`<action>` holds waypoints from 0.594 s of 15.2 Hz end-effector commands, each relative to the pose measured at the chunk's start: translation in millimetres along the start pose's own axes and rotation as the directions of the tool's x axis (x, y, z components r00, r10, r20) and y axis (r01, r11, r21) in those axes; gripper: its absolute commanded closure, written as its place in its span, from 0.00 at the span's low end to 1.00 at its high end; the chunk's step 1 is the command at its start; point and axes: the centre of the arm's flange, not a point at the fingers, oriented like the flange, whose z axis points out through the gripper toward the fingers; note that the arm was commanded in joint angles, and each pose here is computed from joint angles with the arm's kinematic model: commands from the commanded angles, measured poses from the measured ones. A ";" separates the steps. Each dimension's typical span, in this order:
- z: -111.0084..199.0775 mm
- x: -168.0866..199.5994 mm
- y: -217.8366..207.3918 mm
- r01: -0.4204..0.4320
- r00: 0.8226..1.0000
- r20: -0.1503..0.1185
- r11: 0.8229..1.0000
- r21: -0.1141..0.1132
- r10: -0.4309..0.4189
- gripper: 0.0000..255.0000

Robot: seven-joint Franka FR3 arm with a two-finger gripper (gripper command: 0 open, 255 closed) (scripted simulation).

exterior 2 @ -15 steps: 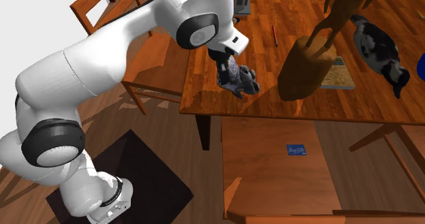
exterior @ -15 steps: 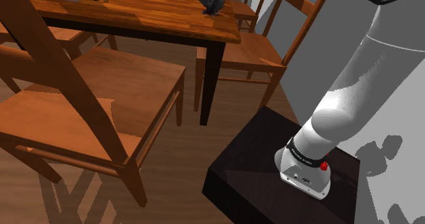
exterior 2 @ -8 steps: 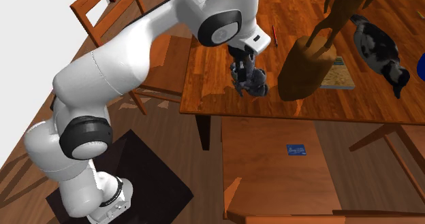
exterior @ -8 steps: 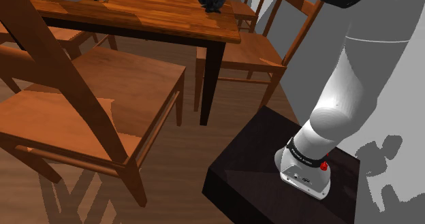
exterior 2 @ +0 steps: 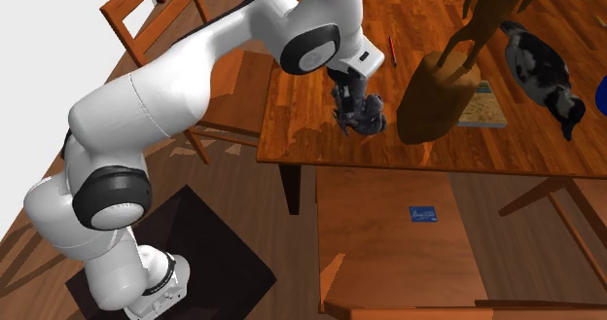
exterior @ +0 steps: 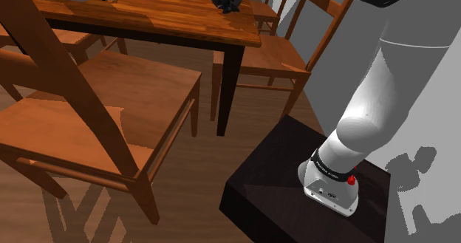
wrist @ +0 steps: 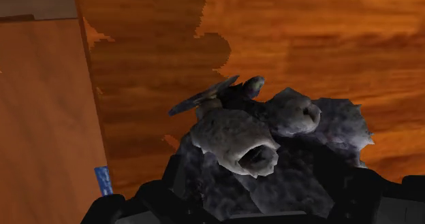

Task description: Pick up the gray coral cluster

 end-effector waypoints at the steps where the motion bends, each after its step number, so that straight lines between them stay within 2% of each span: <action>1: 23.7 -2.9 10.8 -0.004 0.997 0.077 0.997 -0.075 0.010 1.00; 4: 29.5 -8.5 7.7 -0.004 0.997 0.076 0.997 -0.076 0.010 1.00; 7: 16.8 -22.7 15.4 -0.004 0.997 0.077 0.997 -0.074 0.010 1.00; 8: 24.2 -29.0 20.7 -0.004 0.997 0.078 0.997 -0.074 0.009 1.00; 9: 21.3 -3.6 14.9 -0.005 0.997 0.077 0.997 -0.075 0.010 1.00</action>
